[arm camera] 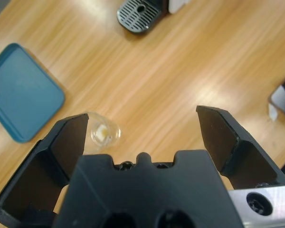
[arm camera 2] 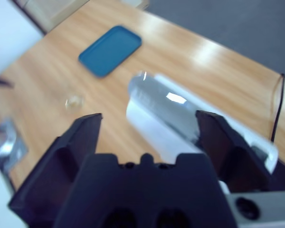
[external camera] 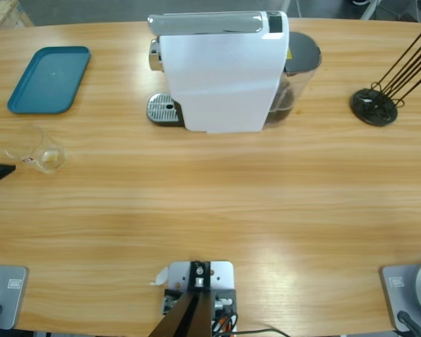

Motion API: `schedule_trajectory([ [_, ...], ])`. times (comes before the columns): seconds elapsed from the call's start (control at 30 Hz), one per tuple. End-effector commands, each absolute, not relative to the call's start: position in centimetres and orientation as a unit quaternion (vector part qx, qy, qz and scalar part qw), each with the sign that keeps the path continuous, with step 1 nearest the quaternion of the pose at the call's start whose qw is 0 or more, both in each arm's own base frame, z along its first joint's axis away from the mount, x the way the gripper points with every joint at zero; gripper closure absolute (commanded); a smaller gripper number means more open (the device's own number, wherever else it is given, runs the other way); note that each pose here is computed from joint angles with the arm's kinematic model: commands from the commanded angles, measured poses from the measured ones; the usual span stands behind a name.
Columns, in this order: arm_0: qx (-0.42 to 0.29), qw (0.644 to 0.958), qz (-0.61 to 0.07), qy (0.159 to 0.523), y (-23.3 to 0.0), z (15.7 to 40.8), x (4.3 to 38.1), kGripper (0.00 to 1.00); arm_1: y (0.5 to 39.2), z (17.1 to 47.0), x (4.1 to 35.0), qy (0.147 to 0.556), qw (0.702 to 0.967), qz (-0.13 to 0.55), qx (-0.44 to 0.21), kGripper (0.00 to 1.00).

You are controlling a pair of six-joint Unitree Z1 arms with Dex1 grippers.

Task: Pour coffee

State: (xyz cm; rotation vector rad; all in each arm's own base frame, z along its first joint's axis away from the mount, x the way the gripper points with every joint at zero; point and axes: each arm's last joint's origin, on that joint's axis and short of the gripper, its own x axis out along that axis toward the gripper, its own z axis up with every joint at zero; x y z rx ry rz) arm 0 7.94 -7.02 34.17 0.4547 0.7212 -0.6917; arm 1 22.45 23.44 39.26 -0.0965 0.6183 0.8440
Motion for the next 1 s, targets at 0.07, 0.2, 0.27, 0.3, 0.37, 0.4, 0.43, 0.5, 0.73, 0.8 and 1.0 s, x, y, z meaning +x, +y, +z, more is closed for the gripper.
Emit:
schedule_trajectory([
  [0.07, 0.229, 0.841, -0.311, 0.379, -5.2, 32.2, 7.0, 0.0, 14.8, 34.6, 15.5, 0.326, 0.841, 0.425, -0.08, 0.0],
  [0.2, 0.214, 0.857, -0.261, 0.389, -4.9, 32.2, 8.0, 0.0, 12.3, 32.5, 12.6, 0.334, 0.84, 0.422, -0.07, 0.0],
  [0.27, 0.221, 0.864, -0.209, 0.401, -4.2, 31.9, 8.5, 0.0, 11.5, 31.7, 11.7, 0.339, 0.839, 0.421, -0.068, 0.0],
  [0.3, 0.23, 0.863, -0.191, 0.408, -4.0, 31.5, 8.7, 0.0, 11.2, 31.5, 11.3, 0.339, 0.838, 0.421, -0.067, 0.0],
  [0.37, 0.248, 0.855, -0.168, 0.423, -3.6, 30.3, 9.0, 0.0, 10.9, 31.2, 10.9, 0.341, 0.836, 0.424, -0.067, 0.0],
  [0.4, 0.253, 0.852, -0.166, 0.427, -3.5, 30.0, 9.3, 0.0, 10.8, 31.0, 10.8, 0.343, 0.835, 0.424, -0.068, 0.0],
  [0.43, 0.258, 0.849, -0.167, 0.43, -3.5, 29.6, 9.5, 0.0, 10.8, 30.7, 10.8, 0.346, 0.834, 0.424, -0.069, 0.0],
  [0.5, 0.241, 0.854, -0.181, 0.424, -3.6, 29.0, 9.8, 0.0, 10.9, 30.2, 10.8, 0.346, 0.834, 0.425, -0.068, 0.0],
  [0.73, 0.2, 0.844, -0.254, 0.427, -4.7, 27.7, 10.6, 0.013, 11.3, 29.0, 11.3, 0.34, 0.835, 0.428, -0.06, 0.0],
  [0.8, 0.194, 0.842, -0.255, 0.434, -4.9, 27.1, 11.3, 0.013, 11.5, 29.1, 11.8, 0.335, 0.838, 0.426, -0.059, 0.0],
  [1.0, 0.203, 0.857, -0.153, 0.448, -3.1, 26.9, 12.1, 0.004, 11.9, 29.1, 13.4, 0.328, 0.845, 0.418, -0.05, 0.0],
])
